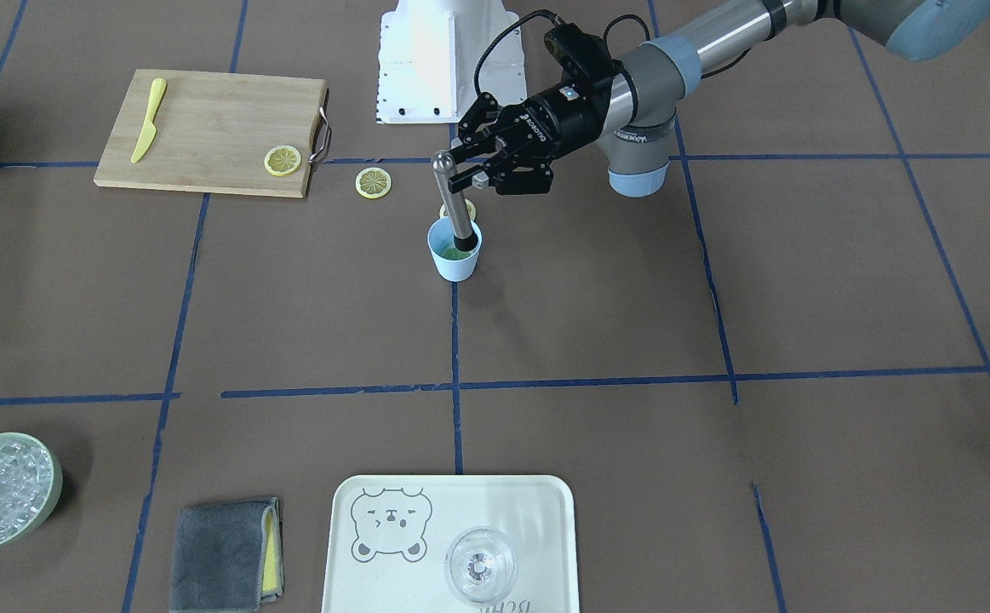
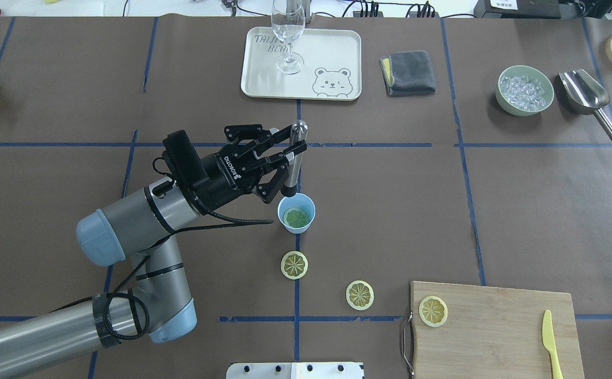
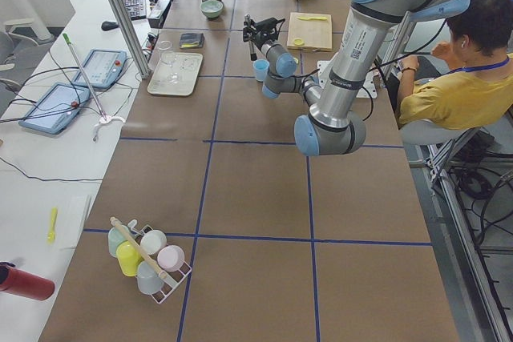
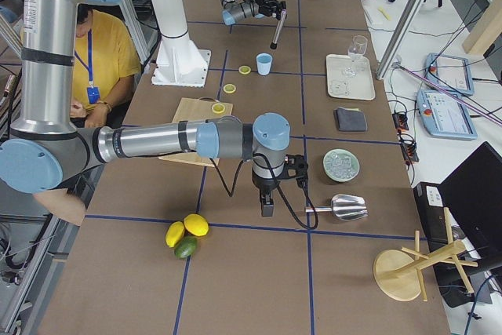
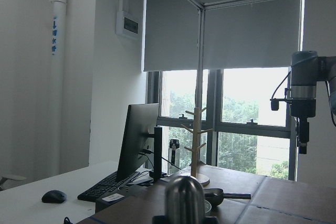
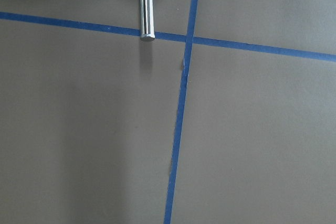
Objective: Squeeze lemon into cup
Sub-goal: 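Lower the muddler into the blue cup and press the lemon with the left gripper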
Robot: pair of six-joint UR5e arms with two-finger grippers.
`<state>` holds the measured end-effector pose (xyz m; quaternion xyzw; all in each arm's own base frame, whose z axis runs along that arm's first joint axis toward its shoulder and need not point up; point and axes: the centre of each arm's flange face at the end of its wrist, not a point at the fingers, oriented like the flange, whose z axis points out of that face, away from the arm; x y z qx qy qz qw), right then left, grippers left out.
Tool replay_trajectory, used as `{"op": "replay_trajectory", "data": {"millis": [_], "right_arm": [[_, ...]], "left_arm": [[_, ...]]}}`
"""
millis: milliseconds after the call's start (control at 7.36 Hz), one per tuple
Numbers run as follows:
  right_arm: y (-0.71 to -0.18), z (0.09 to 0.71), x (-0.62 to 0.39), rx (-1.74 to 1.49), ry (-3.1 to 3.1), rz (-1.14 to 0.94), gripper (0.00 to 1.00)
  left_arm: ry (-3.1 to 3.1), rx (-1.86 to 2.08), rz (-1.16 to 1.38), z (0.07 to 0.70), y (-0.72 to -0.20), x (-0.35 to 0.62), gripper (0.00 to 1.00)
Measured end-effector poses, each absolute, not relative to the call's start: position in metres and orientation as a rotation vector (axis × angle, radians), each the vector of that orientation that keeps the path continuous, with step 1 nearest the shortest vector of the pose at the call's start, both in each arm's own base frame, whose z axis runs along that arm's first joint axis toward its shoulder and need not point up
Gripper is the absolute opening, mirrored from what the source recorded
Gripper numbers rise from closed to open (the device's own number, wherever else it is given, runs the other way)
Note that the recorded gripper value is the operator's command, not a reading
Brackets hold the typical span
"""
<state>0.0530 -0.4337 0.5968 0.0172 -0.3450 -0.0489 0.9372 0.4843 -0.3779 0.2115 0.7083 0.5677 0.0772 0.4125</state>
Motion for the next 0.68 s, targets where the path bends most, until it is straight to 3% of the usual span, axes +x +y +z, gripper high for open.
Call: {"op": "replay_trajectory", "data": {"millis": [679], "right_arm": [[-0.434,0.596,0.054,0.037,-0.706,-0.096,1.00]], "left_arm": [[1.422,1.763,0.238,0.244,-0.357,0.522,0.00]]}}
